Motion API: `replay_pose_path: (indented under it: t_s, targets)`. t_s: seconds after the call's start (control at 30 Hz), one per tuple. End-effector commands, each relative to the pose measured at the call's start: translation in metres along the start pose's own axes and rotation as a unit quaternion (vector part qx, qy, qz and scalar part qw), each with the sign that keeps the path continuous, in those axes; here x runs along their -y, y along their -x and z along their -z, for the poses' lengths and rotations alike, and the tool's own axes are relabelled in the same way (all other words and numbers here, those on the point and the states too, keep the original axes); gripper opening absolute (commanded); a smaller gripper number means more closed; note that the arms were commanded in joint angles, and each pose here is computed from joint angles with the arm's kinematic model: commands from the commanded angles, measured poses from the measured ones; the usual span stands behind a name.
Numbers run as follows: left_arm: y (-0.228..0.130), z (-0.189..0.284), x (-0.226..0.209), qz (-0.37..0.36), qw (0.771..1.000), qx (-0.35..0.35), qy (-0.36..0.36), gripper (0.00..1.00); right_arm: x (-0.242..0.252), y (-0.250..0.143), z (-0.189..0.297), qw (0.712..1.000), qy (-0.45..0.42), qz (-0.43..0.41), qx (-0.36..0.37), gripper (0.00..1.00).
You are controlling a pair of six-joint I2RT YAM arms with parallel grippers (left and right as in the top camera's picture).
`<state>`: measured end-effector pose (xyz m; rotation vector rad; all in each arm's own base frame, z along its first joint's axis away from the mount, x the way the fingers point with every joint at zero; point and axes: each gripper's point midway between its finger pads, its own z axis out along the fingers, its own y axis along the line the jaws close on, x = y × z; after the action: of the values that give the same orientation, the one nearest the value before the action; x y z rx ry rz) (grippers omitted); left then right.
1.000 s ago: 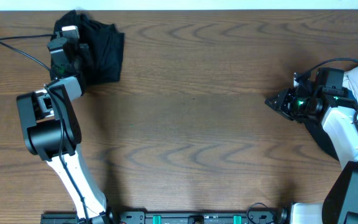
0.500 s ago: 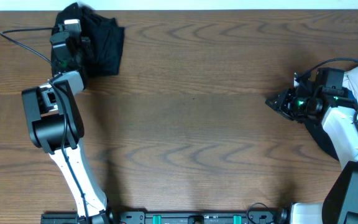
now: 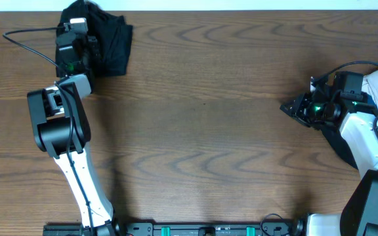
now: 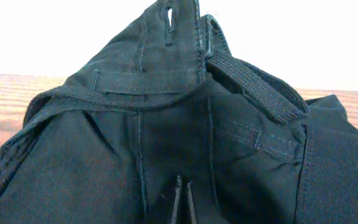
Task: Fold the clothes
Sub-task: 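Place the trousers at the table's upper left and release the left gripper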
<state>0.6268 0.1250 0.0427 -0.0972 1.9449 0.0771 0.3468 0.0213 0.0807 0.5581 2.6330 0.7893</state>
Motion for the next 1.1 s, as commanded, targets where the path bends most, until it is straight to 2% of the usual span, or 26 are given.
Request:
replay_pose_path:
  t_s: [0.0,0.1,0.17,0.3,0.4,0.67,0.7,0.8,1.07]
  targets:
    - [-0.129,-0.005,0.023,0.015,0.991,-0.132,-0.028,0.10,0.000,0.001,0.001,1.000,0.000,0.008,0.001,0.28]
    - [-0.123,-0.006,0.022,0.014,0.992,-0.122,-0.028,0.34,0.000,0.001,0.001,1.000,0.000,0.007,0.001,0.30]
    - [-0.117,-0.006,0.022,0.014,0.993,-0.116,-0.028,0.44,0.000,0.001,0.001,1.000,0.000,0.007,0.001,0.32]
    - [-0.091,-0.004,0.021,0.036,0.994,-0.096,-0.025,0.74,0.000,-0.001,0.001,1.000,-0.001,0.006,-0.002,0.37]
    - [-0.060,0.001,0.022,0.048,0.996,-0.070,-0.027,0.88,0.000,-0.001,0.001,1.000,-0.001,0.004,-0.004,0.37]
    - [0.040,0.026,0.019,0.039,0.999,0.017,-0.026,0.96,0.001,-0.004,0.001,1.000,-0.003,0.010,-0.008,0.37]
    - [0.052,0.029,0.019,0.038,0.998,0.032,-0.026,0.99,0.001,-0.003,0.001,1.000,-0.003,0.010,-0.007,0.37]
    - [0.078,0.034,0.013,0.033,0.996,0.077,-0.012,0.98,0.001,-0.002,0.001,1.000,-0.002,0.015,-0.005,0.38]
    - [0.086,0.036,-0.002,0.035,0.995,0.093,0.031,0.98,0.000,-0.001,0.001,1.000,-0.001,0.021,-0.002,0.40]
